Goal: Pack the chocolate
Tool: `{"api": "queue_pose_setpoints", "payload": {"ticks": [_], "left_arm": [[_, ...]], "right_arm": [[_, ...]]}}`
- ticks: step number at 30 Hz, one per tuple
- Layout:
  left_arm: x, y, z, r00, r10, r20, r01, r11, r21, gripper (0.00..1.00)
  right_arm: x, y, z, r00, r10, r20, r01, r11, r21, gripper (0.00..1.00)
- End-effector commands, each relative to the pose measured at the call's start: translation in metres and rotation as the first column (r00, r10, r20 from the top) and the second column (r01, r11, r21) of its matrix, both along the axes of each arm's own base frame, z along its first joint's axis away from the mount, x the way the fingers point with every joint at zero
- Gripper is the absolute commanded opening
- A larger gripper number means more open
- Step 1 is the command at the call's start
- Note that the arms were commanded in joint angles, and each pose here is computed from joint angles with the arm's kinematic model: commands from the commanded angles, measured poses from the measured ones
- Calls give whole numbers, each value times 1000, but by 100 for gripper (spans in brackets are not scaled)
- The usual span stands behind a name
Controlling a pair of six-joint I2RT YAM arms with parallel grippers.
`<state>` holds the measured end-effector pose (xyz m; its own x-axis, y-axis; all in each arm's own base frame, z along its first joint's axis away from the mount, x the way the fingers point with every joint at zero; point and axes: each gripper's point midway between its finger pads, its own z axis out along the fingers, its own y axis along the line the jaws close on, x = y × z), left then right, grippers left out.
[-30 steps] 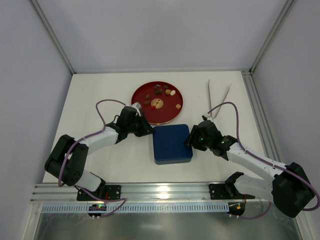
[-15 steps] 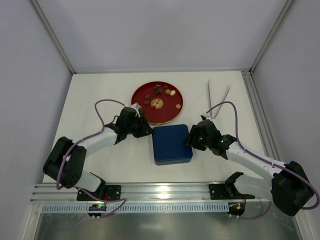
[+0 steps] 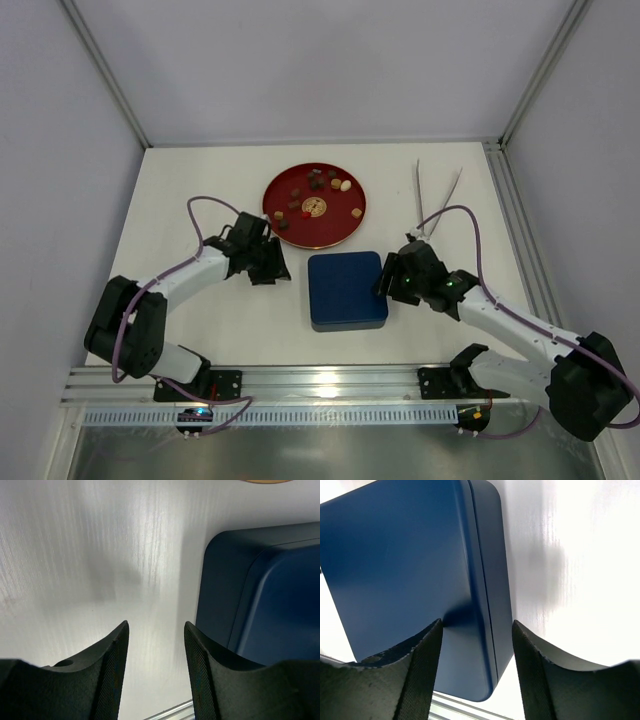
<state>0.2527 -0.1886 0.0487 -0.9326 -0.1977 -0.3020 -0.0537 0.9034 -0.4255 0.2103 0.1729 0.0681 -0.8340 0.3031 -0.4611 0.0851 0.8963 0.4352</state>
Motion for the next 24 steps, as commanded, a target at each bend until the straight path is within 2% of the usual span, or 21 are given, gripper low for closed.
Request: {"api": "queue_pose_setpoints", "payload": {"ticks": [1, 7, 14, 16, 24], "left_arm": [[10, -2, 23, 998, -30, 52, 30, 1000, -4, 48], [11, -4, 49, 993, -48, 108, 53, 998, -41, 54], [-8, -5, 93, 973, -97, 209, 121, 987, -105, 61], [-15, -1, 105, 962, -110, 248, 141, 984, -111, 61], [-46, 21, 130, 933, -121, 338, 160, 983, -89, 66]], "right_arm": [[-4, -12, 5, 1000, 14, -6, -14, 998, -54, 61], [11, -8, 40, 995, 35, 96, -35, 999, -9, 63], [25, -15, 108, 959, 48, 278, -45, 999, -18, 77], [24, -22, 122, 948, 40, 315, -33, 999, -28, 81], [8, -43, 154, 914, 7, 406, 1, 1000, -18, 86]]}}
